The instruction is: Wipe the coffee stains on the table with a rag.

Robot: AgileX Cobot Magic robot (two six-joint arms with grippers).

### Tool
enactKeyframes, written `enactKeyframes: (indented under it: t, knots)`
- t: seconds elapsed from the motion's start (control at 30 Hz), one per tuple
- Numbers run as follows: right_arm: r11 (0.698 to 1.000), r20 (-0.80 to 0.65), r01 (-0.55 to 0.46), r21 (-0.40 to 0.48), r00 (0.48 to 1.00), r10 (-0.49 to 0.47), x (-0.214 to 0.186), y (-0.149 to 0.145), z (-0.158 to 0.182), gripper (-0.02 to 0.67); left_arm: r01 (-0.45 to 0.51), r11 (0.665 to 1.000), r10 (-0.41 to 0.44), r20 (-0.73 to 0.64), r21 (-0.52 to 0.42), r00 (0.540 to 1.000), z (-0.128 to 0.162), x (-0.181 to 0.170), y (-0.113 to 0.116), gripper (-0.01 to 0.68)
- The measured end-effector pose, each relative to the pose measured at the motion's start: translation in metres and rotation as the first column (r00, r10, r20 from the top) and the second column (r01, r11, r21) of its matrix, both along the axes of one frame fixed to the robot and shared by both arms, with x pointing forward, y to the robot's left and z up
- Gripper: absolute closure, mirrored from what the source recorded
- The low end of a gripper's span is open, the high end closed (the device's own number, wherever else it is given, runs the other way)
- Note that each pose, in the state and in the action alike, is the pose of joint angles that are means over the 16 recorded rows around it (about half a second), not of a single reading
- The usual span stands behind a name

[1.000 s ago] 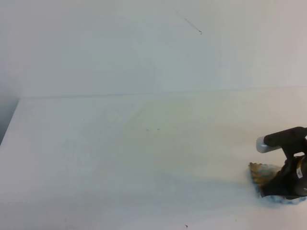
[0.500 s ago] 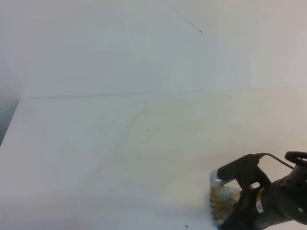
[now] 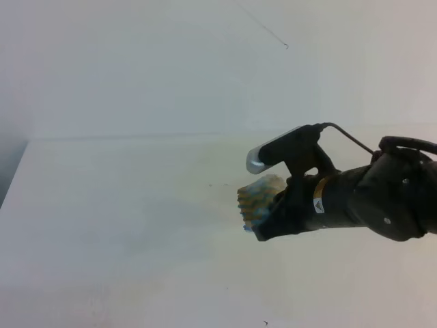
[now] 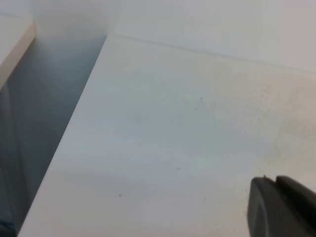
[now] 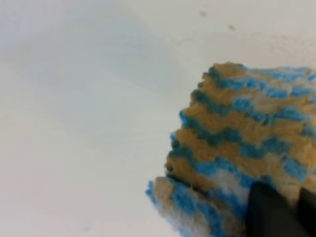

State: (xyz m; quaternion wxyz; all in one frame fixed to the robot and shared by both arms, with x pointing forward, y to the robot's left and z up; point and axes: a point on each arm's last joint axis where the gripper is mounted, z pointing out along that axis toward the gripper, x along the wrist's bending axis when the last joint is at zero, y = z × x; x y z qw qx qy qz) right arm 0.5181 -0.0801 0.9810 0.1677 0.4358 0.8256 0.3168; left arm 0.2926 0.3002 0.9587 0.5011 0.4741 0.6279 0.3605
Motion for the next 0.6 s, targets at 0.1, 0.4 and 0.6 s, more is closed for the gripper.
enactKeyframes:
  t: [0.1,0.4,0.6]
  knots:
    - [1.000,0.001,0.015,-0.012,1.000,-0.015,0.010,0.000,-0.002,0.649,0.000,1.000,0.000,0.000,0.000,1.000,0.000,0.000,0.000,0.674]
    - [0.995,-0.087,0.093,-0.033,0.992,-0.096,0.026,-0.003,-0.035,0.509,0.000,1.000,0.000,0.000,0.002,1.000,0.000,0.000,0.000,0.674]
    - [0.991,-0.107,0.129,-0.034,0.986,-0.132,0.032,0.000,-0.034,0.314,0.000,1.000,0.000,0.000,0.002,1.000,0.000,0.000,0.000,0.674]
